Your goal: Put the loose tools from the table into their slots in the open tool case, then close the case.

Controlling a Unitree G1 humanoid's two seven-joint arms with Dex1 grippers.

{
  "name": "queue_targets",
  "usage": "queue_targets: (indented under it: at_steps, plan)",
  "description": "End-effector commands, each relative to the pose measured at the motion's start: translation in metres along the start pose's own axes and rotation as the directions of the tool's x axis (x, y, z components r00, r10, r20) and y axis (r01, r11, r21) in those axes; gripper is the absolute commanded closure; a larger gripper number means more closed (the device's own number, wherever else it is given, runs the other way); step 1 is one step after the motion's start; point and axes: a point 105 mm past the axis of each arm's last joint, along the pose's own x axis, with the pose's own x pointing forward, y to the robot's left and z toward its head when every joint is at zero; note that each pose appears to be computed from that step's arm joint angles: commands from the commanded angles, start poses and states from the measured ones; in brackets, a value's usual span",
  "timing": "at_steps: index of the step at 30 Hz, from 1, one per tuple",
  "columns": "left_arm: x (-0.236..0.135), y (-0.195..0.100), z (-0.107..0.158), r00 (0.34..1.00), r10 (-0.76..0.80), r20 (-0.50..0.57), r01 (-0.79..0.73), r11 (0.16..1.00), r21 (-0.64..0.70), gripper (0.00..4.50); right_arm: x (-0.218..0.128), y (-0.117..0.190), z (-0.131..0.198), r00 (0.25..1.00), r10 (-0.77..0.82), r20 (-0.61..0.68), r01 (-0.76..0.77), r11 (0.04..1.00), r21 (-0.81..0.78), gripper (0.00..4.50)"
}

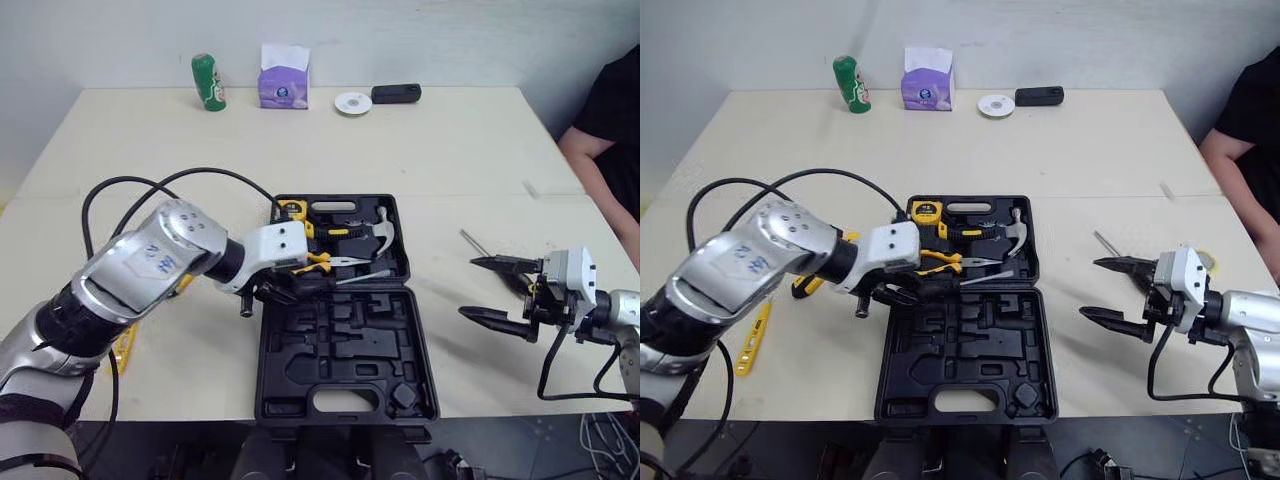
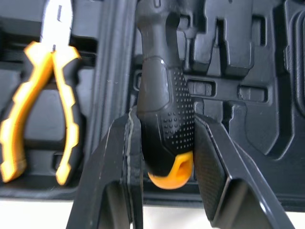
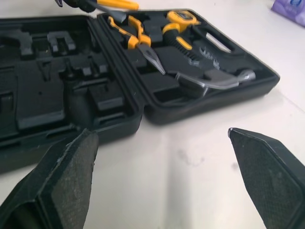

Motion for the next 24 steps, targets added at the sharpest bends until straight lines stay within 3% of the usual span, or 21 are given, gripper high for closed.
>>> queue_targets:
  at_steps: [1,10,18,24]
  plan:
    - [0.006,0.002,0.009,0.999,0.009,-0.035,-0.006,0.998,0.070,3.45,-0.005,-0.001,0.014,1.000,-0.014,0.006,0.015,0.998,-0.069,0.00]
    - [0.016,0.008,-0.002,0.988,0.043,-0.151,-0.023,0.991,0.133,3.45,-0.002,0.007,0.019,1.000,-0.012,-0.002,0.012,0.998,-0.063,0.00]
    - [0.014,0.003,-0.003,0.985,0.006,-0.171,0.017,0.991,0.132,3.45,0.007,0.009,0.021,1.000,-0.006,0.003,0.006,0.998,-0.055,0.00]
    - [0.014,0.011,-0.008,0.978,0.068,-0.198,-0.039,0.988,0.150,3.45,0.016,0.011,0.023,1.000,0.004,0.020,-0.003,0.999,-0.052,0.00]
